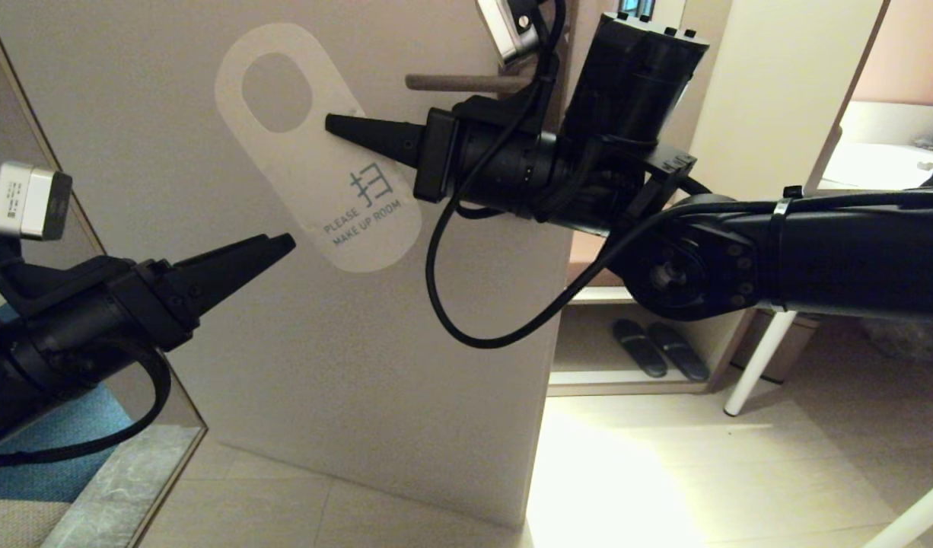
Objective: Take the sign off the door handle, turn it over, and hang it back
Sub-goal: Hand it to the other hand
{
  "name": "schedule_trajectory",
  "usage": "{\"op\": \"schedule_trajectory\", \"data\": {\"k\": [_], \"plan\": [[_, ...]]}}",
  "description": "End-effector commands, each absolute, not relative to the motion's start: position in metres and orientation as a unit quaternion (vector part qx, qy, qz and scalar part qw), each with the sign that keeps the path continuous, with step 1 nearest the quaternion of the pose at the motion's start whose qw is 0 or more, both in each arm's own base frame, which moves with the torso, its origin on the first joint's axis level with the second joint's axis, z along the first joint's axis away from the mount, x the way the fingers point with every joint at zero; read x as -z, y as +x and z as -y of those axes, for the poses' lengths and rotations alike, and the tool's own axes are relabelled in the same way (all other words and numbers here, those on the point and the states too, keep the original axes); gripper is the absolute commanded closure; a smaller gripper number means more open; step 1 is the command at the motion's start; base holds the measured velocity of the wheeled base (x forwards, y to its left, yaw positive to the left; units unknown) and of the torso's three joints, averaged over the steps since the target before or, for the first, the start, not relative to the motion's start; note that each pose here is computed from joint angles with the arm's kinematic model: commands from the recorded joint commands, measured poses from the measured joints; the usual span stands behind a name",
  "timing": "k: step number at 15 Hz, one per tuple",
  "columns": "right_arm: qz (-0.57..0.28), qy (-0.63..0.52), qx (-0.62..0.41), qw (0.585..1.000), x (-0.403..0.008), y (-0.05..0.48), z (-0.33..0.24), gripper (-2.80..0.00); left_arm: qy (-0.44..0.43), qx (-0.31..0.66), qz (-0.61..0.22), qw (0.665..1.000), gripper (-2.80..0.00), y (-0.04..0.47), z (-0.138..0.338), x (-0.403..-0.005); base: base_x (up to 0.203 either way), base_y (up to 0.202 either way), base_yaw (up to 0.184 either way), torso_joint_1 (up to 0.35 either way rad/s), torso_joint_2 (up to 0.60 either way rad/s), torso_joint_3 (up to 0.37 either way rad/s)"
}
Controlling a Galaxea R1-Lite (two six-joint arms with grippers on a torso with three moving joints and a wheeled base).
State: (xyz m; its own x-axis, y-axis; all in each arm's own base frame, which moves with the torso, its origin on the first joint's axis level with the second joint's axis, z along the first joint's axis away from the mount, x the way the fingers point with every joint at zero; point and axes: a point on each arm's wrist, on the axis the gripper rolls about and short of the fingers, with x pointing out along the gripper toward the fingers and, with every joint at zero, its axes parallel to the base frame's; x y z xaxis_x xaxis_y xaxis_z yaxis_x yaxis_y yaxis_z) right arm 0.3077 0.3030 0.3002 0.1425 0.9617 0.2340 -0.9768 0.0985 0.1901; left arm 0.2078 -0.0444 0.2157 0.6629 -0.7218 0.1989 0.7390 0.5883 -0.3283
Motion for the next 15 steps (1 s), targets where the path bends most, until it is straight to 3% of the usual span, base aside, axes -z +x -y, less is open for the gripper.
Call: {"op": "schedule_trajectory", "data": {"k": [1, 15], "plan": [[0.029, 0.154, -0.658, 0.736, -0.3, 0.31, -0.308, 0.0, -0.199, 0.413, 0.018, 0.889, -2.8, 0.21, 0.045, -0.214, 0.0, 0.0, 0.0, 0.0, 0.0, 0.0], [0.015, 0.183, -0.684, 0.706, -0.303, 0.295, -0.334, 0.0, -0.224, 0.471, 0.019, 0.853, -2.8, 0.208, 0.071, -0.23, 0.0, 0.0, 0.0, 0.0, 0.0, 0.0]]}}
